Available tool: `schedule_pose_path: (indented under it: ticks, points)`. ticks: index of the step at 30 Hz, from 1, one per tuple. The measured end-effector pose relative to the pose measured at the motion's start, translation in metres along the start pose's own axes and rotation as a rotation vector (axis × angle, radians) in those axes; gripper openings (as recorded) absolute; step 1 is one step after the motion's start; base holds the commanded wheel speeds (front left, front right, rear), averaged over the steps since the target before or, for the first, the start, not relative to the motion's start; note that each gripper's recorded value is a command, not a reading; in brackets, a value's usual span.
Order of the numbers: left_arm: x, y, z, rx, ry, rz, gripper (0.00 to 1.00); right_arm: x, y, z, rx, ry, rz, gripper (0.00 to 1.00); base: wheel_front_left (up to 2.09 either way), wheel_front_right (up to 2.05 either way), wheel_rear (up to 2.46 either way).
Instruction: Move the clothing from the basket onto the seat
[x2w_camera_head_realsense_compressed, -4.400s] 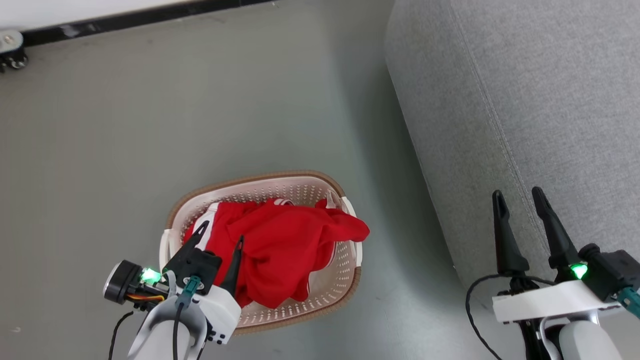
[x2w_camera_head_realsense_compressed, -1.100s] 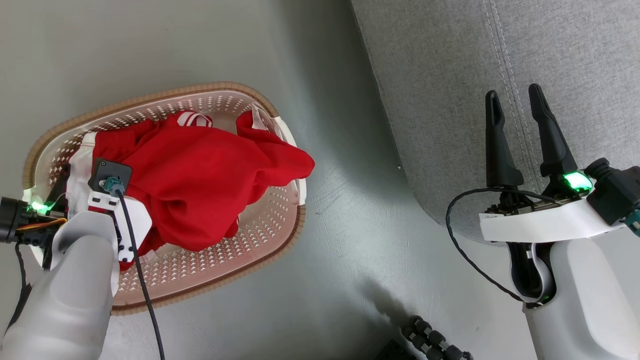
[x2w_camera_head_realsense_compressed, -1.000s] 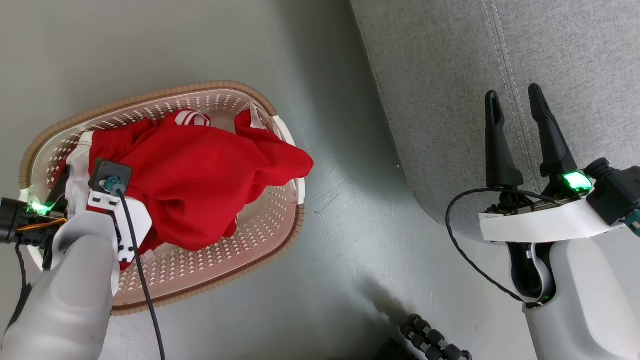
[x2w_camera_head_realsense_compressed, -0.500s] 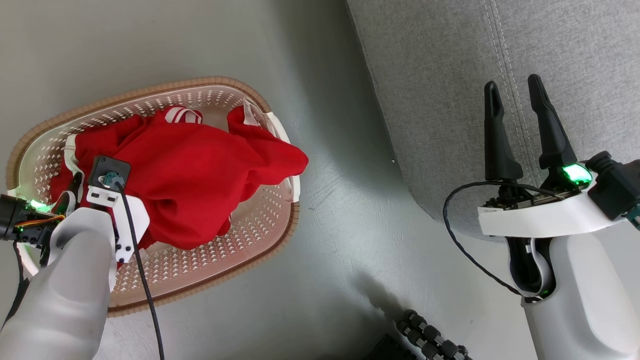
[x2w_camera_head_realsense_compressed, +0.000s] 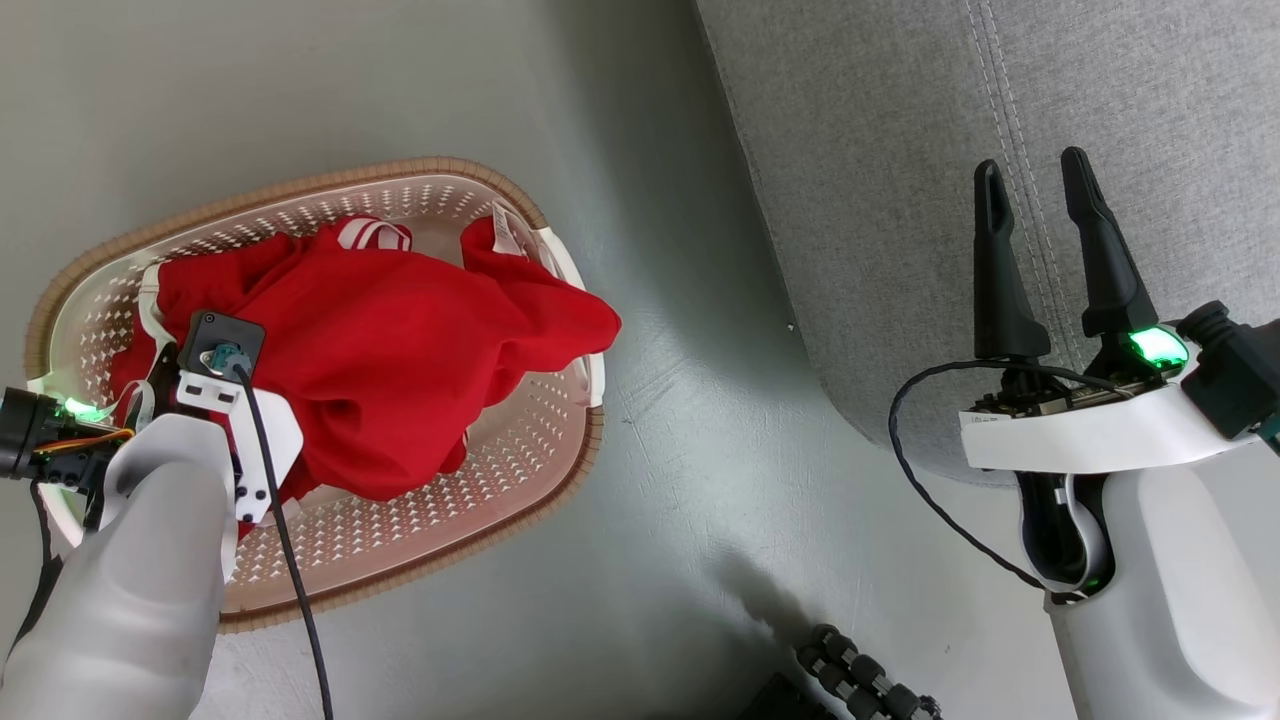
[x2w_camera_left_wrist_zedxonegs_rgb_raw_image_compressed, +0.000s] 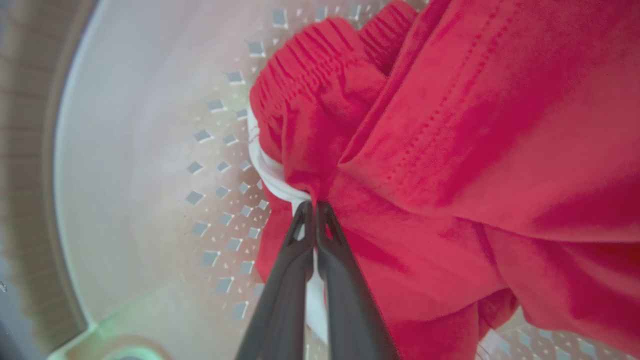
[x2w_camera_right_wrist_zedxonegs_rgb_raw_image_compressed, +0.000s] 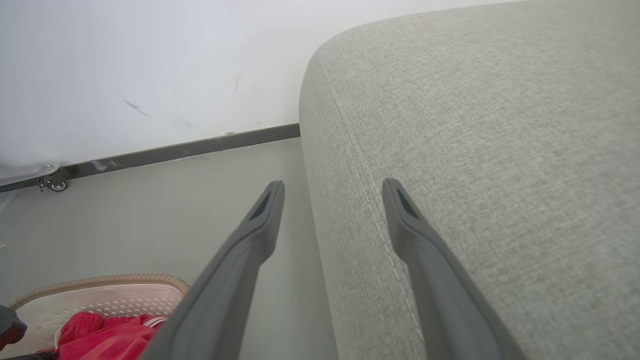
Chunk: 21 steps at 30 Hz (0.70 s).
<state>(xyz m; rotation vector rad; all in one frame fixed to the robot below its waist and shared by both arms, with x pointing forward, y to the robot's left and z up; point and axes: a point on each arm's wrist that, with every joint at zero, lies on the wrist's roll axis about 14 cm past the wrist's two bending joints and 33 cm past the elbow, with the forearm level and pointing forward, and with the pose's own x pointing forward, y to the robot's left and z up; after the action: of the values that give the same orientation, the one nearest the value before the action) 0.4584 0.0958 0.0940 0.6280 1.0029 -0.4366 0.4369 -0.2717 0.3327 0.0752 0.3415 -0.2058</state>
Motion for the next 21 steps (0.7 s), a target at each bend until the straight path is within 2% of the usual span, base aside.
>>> schedule_pose_path:
  ticks: [21]
  points:
    - [-0.020, 0.020, 0.040, -0.103, -0.176, 0.067, 0.00, 0.002, 0.012, 0.010, 0.034, -0.029, 0.031, 1.00, 0.00, 0.00, 0.00]
